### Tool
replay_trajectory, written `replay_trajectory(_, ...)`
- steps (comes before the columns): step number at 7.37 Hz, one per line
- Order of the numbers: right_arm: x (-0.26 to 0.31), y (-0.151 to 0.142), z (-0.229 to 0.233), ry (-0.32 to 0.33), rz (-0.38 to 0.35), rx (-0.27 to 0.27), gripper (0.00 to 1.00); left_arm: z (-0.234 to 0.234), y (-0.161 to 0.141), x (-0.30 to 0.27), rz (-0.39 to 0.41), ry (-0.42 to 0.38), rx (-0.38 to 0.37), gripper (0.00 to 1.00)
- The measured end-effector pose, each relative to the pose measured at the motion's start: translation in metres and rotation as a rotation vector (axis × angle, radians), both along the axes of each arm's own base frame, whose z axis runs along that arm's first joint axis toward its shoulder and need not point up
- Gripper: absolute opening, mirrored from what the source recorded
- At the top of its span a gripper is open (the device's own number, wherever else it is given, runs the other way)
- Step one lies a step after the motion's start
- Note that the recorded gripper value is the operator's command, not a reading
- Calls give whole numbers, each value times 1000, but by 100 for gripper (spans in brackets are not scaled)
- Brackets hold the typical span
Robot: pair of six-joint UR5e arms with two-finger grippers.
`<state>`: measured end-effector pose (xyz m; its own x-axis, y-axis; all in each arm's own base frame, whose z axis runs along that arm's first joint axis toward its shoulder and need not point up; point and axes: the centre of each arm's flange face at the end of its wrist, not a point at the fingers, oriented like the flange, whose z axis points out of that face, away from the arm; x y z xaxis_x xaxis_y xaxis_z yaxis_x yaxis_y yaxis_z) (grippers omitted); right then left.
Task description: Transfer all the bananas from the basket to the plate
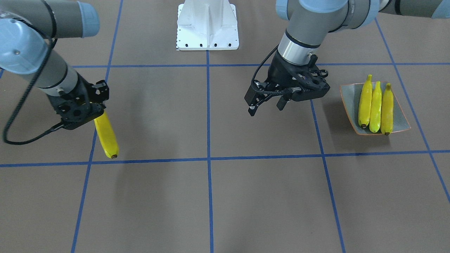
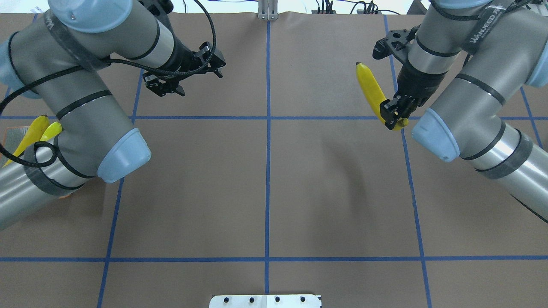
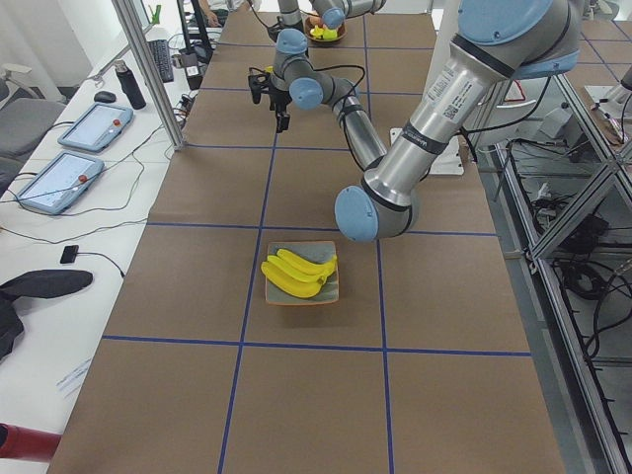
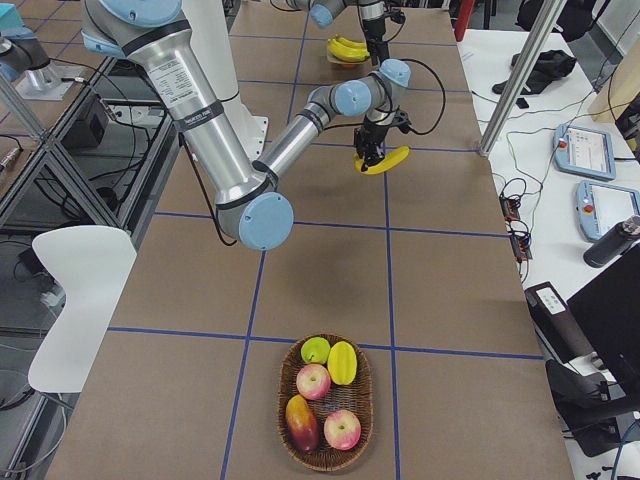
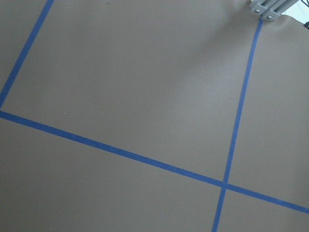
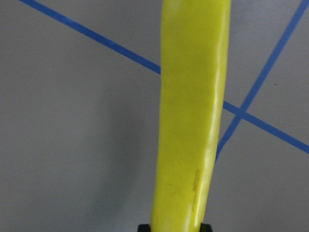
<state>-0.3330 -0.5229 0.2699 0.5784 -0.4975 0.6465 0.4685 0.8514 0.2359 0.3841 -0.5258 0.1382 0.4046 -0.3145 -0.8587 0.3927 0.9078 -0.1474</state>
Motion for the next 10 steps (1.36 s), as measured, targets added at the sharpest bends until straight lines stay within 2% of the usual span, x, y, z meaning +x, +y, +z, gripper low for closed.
replay_trajectory(2, -24, 13, -34, -46, -2, -32, 0, -15, -9, 17, -26, 96, 6, 100)
replay_trajectory(7, -40, 34, -98, -272, 38, -156, 0, -19, -19, 30, -52, 426, 156, 100)
replay_trajectory(10, -42, 46, -112, -369, -6, -236, 0, -8, -15, 40, -30, 528, 228, 100)
